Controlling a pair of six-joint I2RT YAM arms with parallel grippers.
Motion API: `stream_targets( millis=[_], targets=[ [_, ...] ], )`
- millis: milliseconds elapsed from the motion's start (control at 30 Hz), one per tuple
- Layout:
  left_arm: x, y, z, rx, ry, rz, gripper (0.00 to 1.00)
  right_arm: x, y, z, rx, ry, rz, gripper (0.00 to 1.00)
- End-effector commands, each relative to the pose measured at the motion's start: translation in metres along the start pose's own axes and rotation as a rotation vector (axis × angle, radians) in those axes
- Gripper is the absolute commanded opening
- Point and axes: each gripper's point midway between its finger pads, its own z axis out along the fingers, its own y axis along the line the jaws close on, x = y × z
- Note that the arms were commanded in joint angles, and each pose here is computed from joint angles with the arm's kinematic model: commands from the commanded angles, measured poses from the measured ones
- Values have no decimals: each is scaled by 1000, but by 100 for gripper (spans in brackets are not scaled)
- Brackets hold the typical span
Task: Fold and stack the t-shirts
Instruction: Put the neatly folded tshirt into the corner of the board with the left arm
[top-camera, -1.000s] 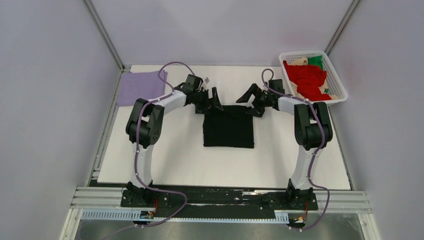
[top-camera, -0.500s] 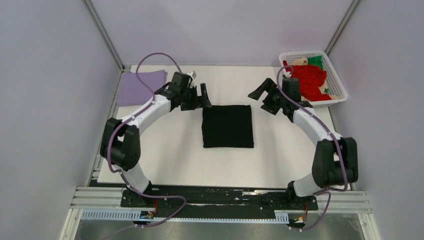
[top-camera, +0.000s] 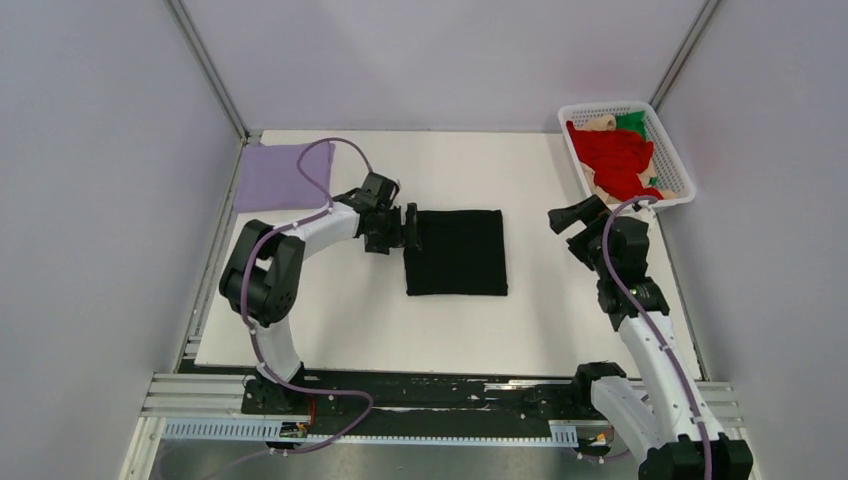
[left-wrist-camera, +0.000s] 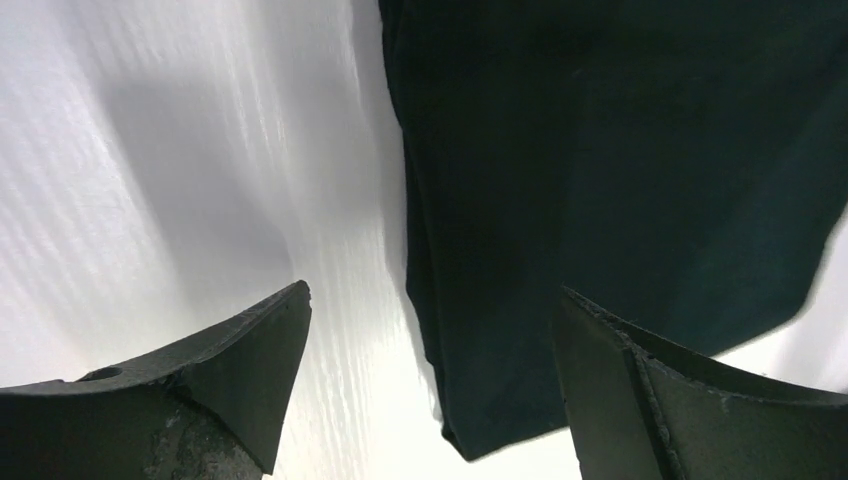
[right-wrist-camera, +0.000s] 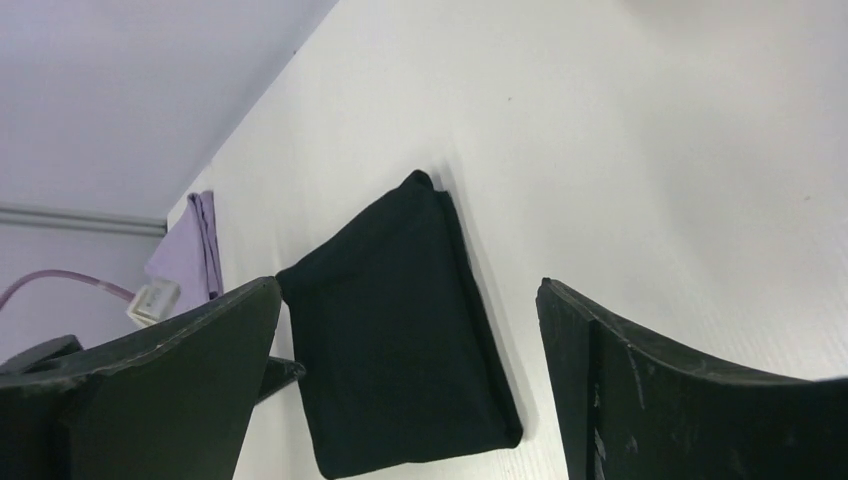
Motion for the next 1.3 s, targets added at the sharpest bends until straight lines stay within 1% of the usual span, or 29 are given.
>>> stream_targets(
  millis=[0,100,167,200,267,300,333,367,400,433,500,533,567,600,700,733,767,867,900,933,967,1000,1033,1067,1100,1133,1167,1200,1267],
  targets=[
    [10,-2,20,-69,30,30,94,-21,-17,-17,71,-130,-15,100],
    [21,2,34,-131,64,45,89,-21,-24,-23,85,-149,-25,100],
    [29,7,43,-175,91,42,82,-21,-28,-24,101,-158,-29,100],
    [31,9,48,-188,101,34,76,-23,-30,-24,111,-166,-31,100],
    [34,12,55,-221,117,30,67,-24,-34,-24,128,-170,-41,100],
    [38,11,56,-229,128,35,65,-24,-35,-24,134,-172,-45,100],
    [39,10,58,-232,135,36,58,-25,-36,-23,140,-172,-51,100],
    [40,10,59,-247,136,44,55,-26,-37,-23,144,-174,-53,100],
    [41,11,61,-260,137,47,46,-26,-38,-22,151,-175,-56,100],
    [42,13,61,-285,136,58,42,-26,-39,-21,158,-177,-58,100],
    [32,15,60,-338,119,74,21,-27,-43,-20,177,-181,-65,100],
    [26,26,60,-406,99,82,4,-28,-45,-20,186,-185,-70,100],
    [19,27,54,-439,92,93,1,-29,-47,-19,194,-188,-76,100],
    [10,36,50,-500,67,127,0,-30,-49,-19,201,-192,-82,100],
    [-28,40,32,-580,-22,201,0,-33,-54,-20,224,-209,-103,100],
    [-42,48,24,-623,-53,227,0,-34,-56,-21,231,-214,-110,100],
    [-58,46,17,-634,-88,236,0,-35,-57,-21,238,-219,-114,100],
    [-103,73,-16,-787,-191,264,0,-36,-62,-22,261,-232,-118,100],
    [-117,76,-24,-807,-215,278,0,-37,-64,-21,270,-235,-119,100],
    [-130,88,-32,-842,-245,261,0,-38,-65,-21,277,-239,-120,100],
    [-141,92,-38,-850,-257,277,0,-38,-66,-21,283,-241,-123,100],
    [-154,103,-43,-859,-281,261,0,-39,-67,-21,288,-244,-125,100],
    [-165,106,-47,-868,-287,290,0,-40,-68,-21,293,-246,-128,100],
    [-177,117,-55,-900,-314,284,0,-40,-68,-21,297,-249,-129,100],
    [-187,121,-60,-922,-319,321,0,-41,-70,-21,305,-251,-132,100],
    [-199,130,-69,-968,-354,318,0,-42,-71,-21,312,-256,-133,100],
    [-209,138,-76,-1001,-356,344,0,-42,-72,-21,317,-258,-134,100],
    [-218,141,-80,-1020,-386,339,0,-43,-73,-21,323,-261,-135,100],
    [-234,150,-89,-1049,-401,360,0,-44,-76,-20,339,-267,-137,100]
  ],
)
